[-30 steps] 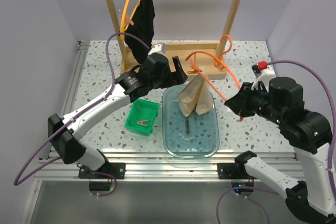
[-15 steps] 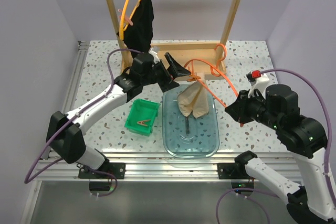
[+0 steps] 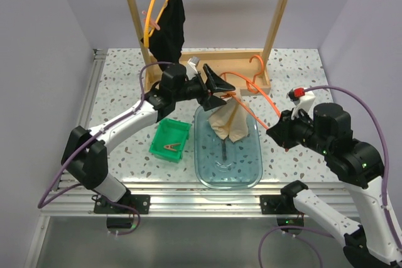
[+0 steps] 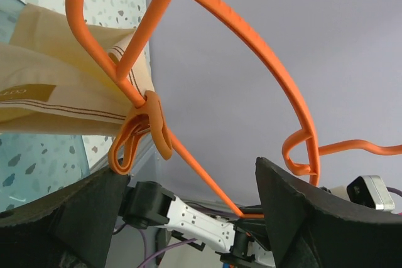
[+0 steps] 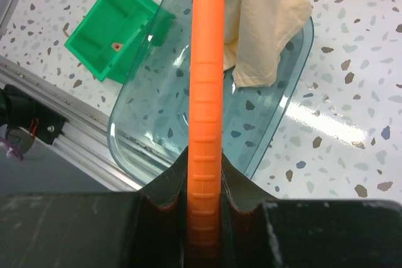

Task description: Remove the underwear clipped to the hanger

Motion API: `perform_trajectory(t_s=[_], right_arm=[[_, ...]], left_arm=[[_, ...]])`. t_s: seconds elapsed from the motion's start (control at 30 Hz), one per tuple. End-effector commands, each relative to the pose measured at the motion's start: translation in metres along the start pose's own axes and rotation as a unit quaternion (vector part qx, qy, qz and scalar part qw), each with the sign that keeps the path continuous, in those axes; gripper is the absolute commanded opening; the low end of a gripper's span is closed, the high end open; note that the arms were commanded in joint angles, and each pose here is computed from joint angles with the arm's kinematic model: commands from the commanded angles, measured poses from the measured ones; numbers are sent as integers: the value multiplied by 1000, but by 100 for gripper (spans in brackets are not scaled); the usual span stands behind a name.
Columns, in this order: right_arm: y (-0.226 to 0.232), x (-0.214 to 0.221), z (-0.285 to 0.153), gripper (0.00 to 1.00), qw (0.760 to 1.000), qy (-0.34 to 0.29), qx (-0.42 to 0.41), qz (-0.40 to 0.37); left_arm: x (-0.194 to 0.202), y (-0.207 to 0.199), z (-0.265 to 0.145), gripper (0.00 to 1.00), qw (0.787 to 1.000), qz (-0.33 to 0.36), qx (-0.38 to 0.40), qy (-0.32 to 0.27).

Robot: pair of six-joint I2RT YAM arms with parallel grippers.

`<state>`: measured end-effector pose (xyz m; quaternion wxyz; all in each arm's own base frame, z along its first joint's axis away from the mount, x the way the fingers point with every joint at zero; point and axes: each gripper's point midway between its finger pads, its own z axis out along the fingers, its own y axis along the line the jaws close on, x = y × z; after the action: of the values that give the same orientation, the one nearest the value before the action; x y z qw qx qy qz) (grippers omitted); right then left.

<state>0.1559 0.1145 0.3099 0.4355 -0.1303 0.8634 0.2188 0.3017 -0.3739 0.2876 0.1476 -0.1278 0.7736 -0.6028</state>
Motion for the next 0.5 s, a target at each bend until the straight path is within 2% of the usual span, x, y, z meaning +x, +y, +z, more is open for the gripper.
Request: perform_trajectory(t_s=[0.0,0.1,0.3,0.4,0.43,0.47], right_arm=[[7,-18,-2,0,998,-40,-21,-31],[8,-19,-3,0,998,-41,-25,-35],[10,-16,-5,0,998,-41,-32,-42],[9,-13,-8,0,998,-38,-30,-46],[8,-13,-8,0,998,-39,-29,-47],[8,-12,-10,0,998,-39,-28,-47]], left_arm=[[7,-3,4,85,999,-4,26,26],[7,3,5,83,999,-9,21,28],[6,15,11,69,999,-19,17,32],[3,18,12,59,999,-21,17,28],[2,19,12,48,999,-20,15,27],[2,21,13,41,999,-20,14,28]])
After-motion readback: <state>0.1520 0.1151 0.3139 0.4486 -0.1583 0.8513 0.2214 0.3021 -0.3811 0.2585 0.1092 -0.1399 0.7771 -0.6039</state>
